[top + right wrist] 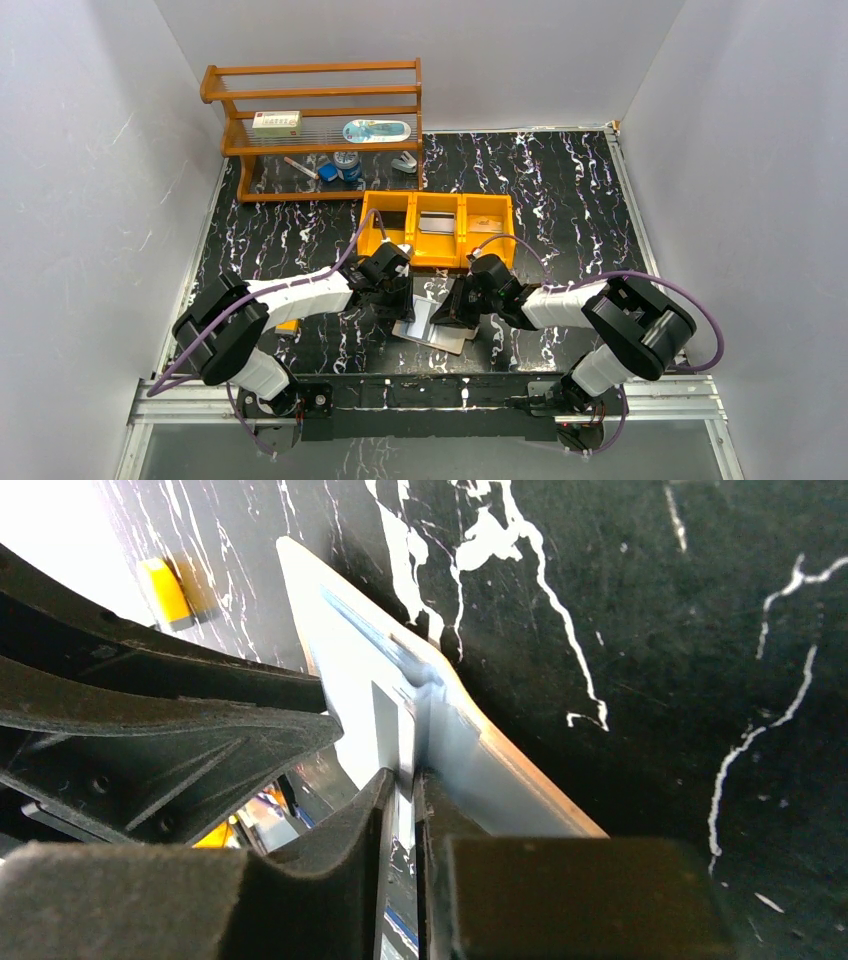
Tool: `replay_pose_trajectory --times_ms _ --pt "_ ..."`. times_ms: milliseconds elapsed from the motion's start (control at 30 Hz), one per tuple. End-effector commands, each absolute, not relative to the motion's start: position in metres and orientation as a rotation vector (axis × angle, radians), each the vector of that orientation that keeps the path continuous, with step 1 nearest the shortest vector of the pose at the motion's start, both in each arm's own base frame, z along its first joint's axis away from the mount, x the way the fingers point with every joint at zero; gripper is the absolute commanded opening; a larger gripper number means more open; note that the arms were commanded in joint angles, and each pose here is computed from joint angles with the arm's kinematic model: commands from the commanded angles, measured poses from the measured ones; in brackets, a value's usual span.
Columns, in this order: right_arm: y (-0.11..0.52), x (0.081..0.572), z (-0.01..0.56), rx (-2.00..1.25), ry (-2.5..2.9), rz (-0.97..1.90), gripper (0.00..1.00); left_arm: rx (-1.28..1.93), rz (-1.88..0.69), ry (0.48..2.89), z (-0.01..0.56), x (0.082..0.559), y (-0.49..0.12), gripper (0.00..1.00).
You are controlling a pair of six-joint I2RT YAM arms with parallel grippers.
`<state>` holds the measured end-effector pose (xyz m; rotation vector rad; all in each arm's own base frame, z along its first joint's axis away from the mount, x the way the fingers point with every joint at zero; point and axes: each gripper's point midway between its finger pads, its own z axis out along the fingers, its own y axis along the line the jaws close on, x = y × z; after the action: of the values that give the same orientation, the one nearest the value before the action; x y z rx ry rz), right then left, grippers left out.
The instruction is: Take the credit cards out of the card holder
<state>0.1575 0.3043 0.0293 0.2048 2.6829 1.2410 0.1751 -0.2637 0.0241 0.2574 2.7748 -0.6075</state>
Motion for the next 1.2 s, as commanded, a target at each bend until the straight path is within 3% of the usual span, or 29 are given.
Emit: replay_pose_trajectory --times_ms 0,200,333,533,667,767,1067,1167 --pt "0.311 0.151 0.041 0.144 2.657 1.352 0.22 0.277 -0.539 2.880 -0.001 0.155 -0.251 0.20" --pt "0.314 0.153 0.043 0.157 2.645 1.372 0.22 0.266 -0.508 2.882 -0.001 0.156 -0.247 0.19" --pt "0.312 0.150 0.043 0.155 2.645 1.372 0.29 0.255 -0.494 2.887 -0.002 0.156 -0.245 0.18" --pt "0.309 0.148 0.043 0.152 2.644 1.374 0.14 0.251 -0.479 2.897 -0.004 0.156 -0.245 0.16" --pt "0.307 0.147 0.047 0.148 2.624 1.382 0.25 0.249 -0.469 2.908 -0.006 0.155 -0.244 0.15" --pt "0.308 0.148 0.051 0.144 2.611 1.390 0.26 0.258 -0.470 2.919 -0.008 0.154 -0.246 0.15" --pt "0.310 0.147 0.058 0.119 2.605 1.412 0.03 0.244 -0.435 2.922 -0.010 0.155 -0.242 0.14" --pt "0.307 0.144 0.060 0.102 2.601 1.414 0.02 0.242 -0.416 2.923 -0.011 0.156 -0.240 0.13"
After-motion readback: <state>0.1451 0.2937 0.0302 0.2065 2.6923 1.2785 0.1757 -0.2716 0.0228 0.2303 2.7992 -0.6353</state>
